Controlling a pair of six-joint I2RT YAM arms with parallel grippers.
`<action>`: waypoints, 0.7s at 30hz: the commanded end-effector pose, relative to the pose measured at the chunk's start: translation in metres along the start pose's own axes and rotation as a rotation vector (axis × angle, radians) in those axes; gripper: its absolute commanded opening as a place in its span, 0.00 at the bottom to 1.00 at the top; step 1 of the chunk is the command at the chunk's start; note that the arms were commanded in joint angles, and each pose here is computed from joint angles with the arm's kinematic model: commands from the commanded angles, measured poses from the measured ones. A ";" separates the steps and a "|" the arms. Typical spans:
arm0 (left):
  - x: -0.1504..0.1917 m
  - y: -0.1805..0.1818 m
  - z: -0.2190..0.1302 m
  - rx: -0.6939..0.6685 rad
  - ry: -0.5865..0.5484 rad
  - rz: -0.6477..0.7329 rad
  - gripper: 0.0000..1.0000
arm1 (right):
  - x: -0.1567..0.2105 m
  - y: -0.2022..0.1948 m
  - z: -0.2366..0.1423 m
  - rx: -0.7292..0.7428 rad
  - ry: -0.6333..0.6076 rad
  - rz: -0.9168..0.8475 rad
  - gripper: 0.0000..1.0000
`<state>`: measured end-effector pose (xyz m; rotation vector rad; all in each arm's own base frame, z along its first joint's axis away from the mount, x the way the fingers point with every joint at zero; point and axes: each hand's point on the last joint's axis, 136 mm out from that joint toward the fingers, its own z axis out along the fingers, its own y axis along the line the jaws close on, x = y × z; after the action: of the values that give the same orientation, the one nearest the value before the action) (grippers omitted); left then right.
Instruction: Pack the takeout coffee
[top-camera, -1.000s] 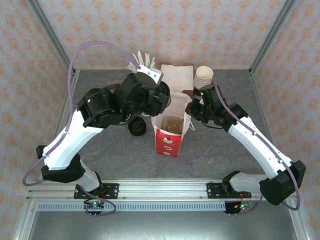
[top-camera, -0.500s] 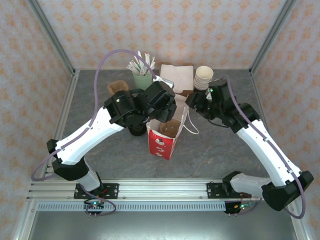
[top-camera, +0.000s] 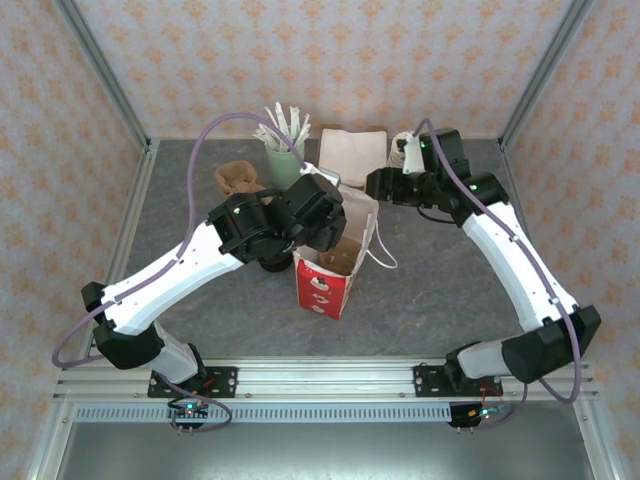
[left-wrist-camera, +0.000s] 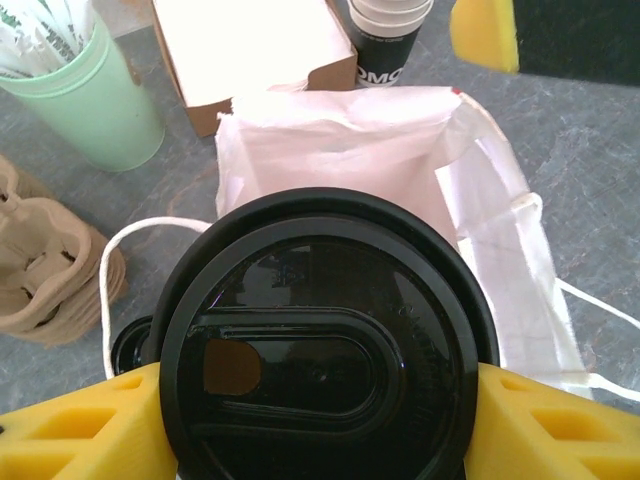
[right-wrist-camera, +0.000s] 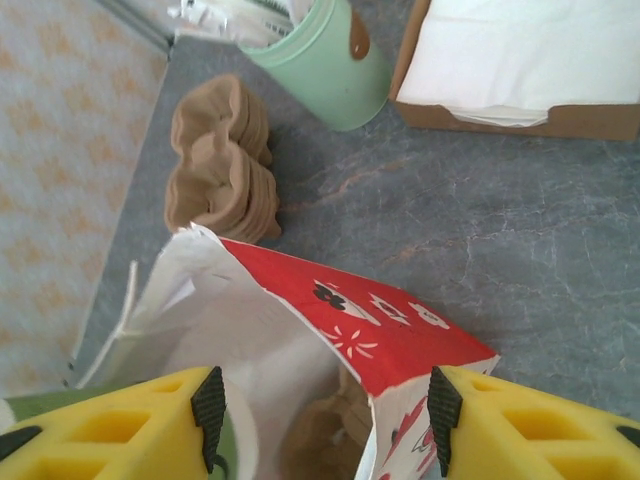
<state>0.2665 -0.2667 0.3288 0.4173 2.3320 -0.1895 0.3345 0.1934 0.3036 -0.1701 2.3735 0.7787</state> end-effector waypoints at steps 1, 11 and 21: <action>-0.003 -0.001 -0.005 0.043 -0.026 -0.041 0.66 | -0.011 0.015 0.001 -0.071 -0.019 -0.205 0.58; 0.000 -0.001 0.002 0.065 -0.002 -0.049 0.66 | -0.006 0.018 0.046 -0.178 0.101 -0.340 0.56; 0.007 0.009 -0.011 0.055 0.011 -0.053 0.66 | 0.022 0.052 0.062 -0.394 0.263 -0.453 0.41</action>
<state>0.2647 -0.2694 0.3177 0.4260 2.3721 -0.2689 0.3525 0.2606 0.2641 -0.8528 2.3217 0.9404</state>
